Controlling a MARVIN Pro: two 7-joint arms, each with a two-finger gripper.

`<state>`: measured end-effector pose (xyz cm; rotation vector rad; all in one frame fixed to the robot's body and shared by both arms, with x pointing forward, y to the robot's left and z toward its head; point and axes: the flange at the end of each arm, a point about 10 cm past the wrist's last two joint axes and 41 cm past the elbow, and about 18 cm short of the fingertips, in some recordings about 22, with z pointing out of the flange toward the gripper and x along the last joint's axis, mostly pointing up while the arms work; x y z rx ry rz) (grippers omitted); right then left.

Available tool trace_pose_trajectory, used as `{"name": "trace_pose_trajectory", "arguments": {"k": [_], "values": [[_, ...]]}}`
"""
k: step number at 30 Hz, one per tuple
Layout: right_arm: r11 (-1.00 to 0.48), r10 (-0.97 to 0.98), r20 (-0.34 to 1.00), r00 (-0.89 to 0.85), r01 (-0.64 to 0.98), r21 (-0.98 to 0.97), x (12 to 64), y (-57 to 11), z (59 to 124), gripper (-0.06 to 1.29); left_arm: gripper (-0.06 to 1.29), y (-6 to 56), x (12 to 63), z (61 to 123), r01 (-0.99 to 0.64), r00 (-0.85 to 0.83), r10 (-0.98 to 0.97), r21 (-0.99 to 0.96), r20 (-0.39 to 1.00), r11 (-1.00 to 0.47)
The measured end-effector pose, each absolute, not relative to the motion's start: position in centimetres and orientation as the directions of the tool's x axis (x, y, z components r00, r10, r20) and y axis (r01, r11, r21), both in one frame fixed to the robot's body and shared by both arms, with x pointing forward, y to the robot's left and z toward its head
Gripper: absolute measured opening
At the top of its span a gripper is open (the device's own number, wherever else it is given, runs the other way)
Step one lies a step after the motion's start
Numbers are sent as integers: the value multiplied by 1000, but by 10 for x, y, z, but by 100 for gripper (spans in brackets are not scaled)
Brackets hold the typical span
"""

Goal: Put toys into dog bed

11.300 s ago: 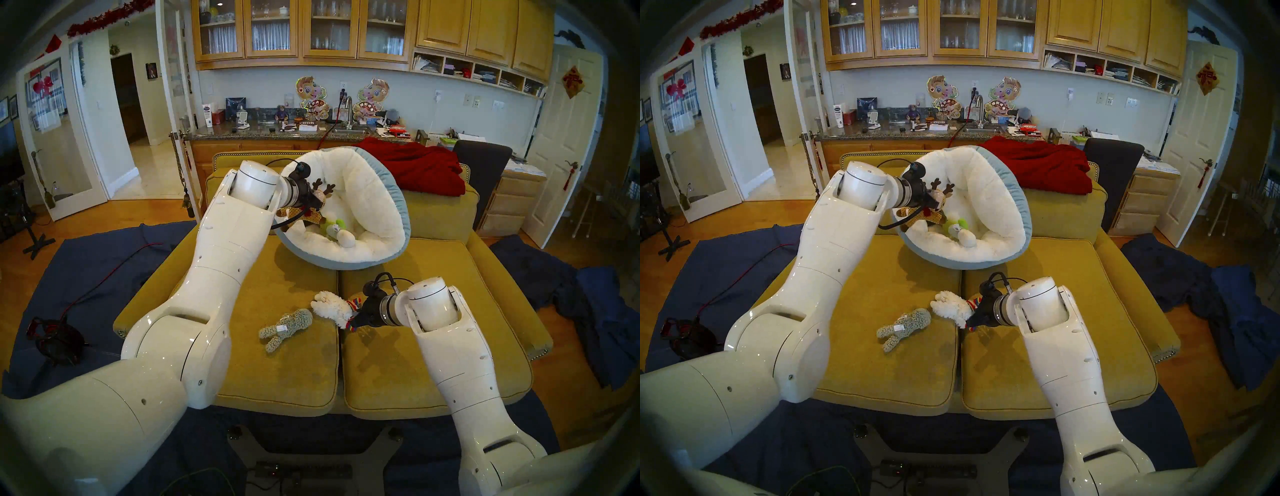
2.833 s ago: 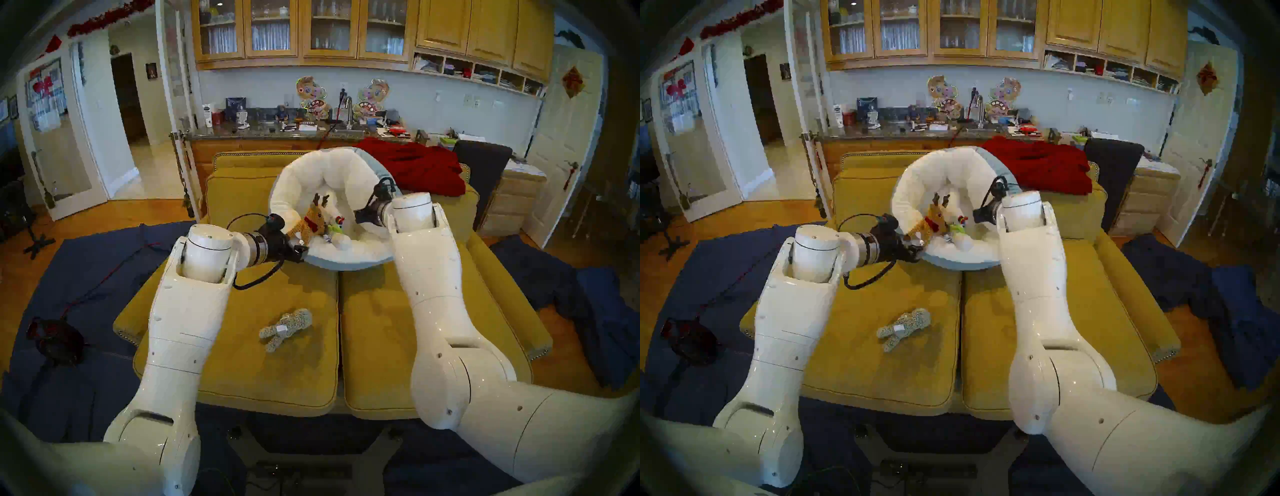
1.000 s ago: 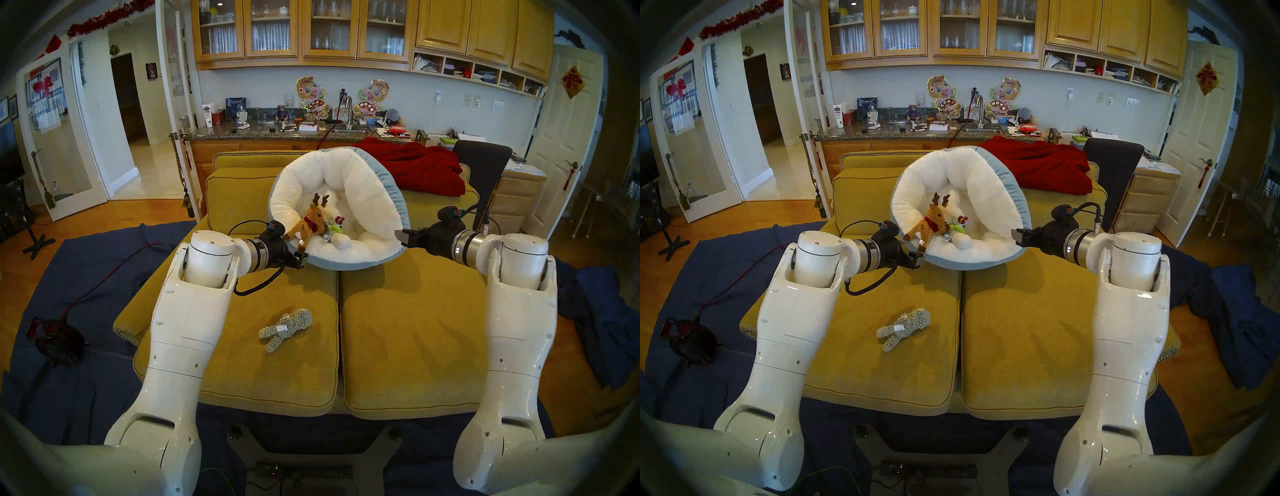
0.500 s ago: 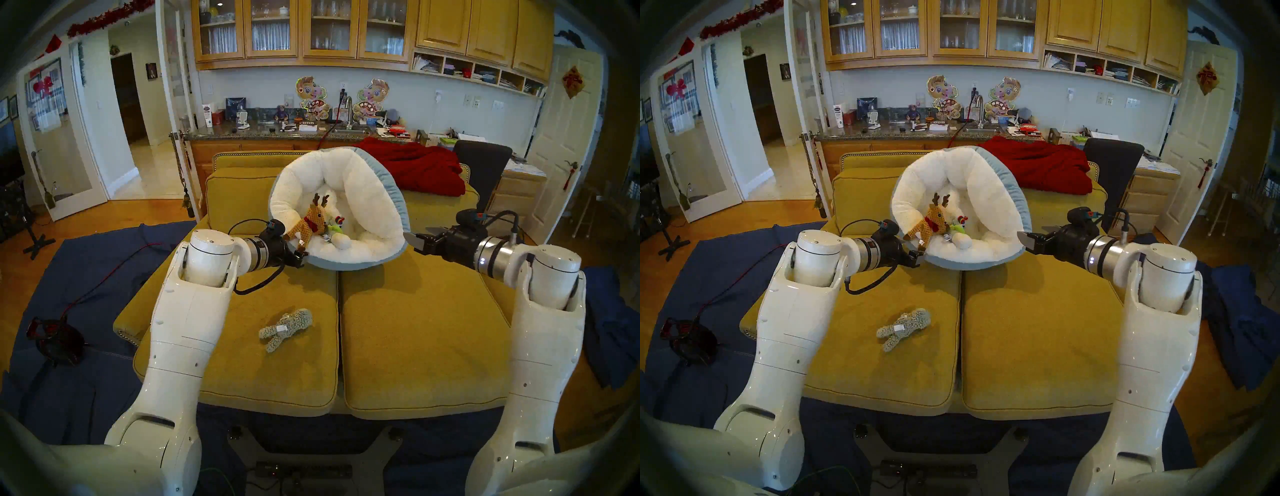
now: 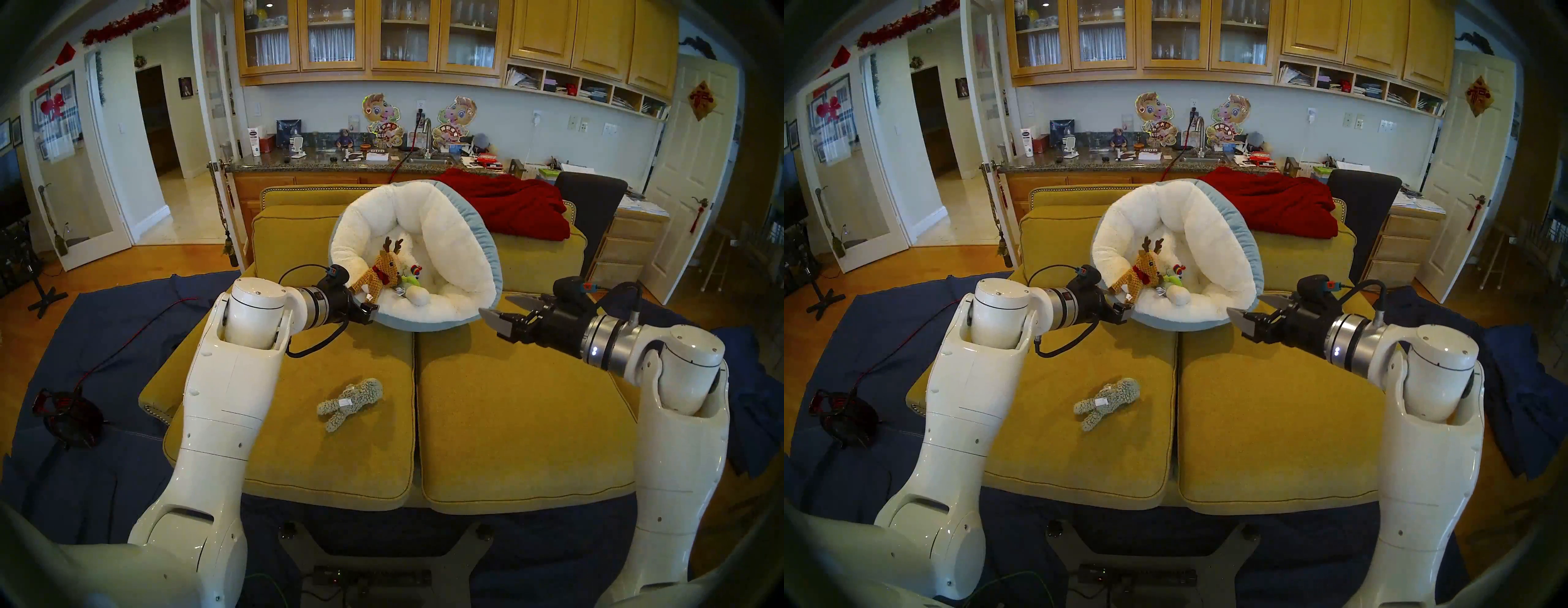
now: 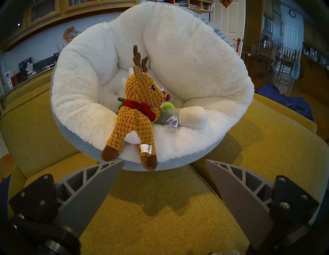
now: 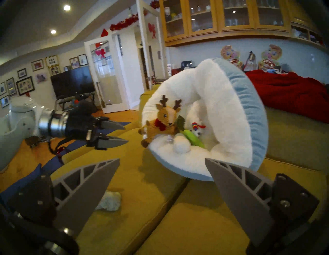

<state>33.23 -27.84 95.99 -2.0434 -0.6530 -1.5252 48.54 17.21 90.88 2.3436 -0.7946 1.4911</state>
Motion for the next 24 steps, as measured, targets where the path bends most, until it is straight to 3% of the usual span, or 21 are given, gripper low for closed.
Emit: {"name": "trace_pose_trajectory", "arguments": {"k": [14, 24], "values": [[-599, 218, 946, 239, 798, -63, 293, -264, 932, 124, 123, 172, 485, 914, -571, 315, -310, -82, 897, -817], [-638, 213, 945, 247, 768, -57, 308, -274, 909, 124, 123, 172, 485, 915, -576, 313, -311, -81, 897, -813]]}}
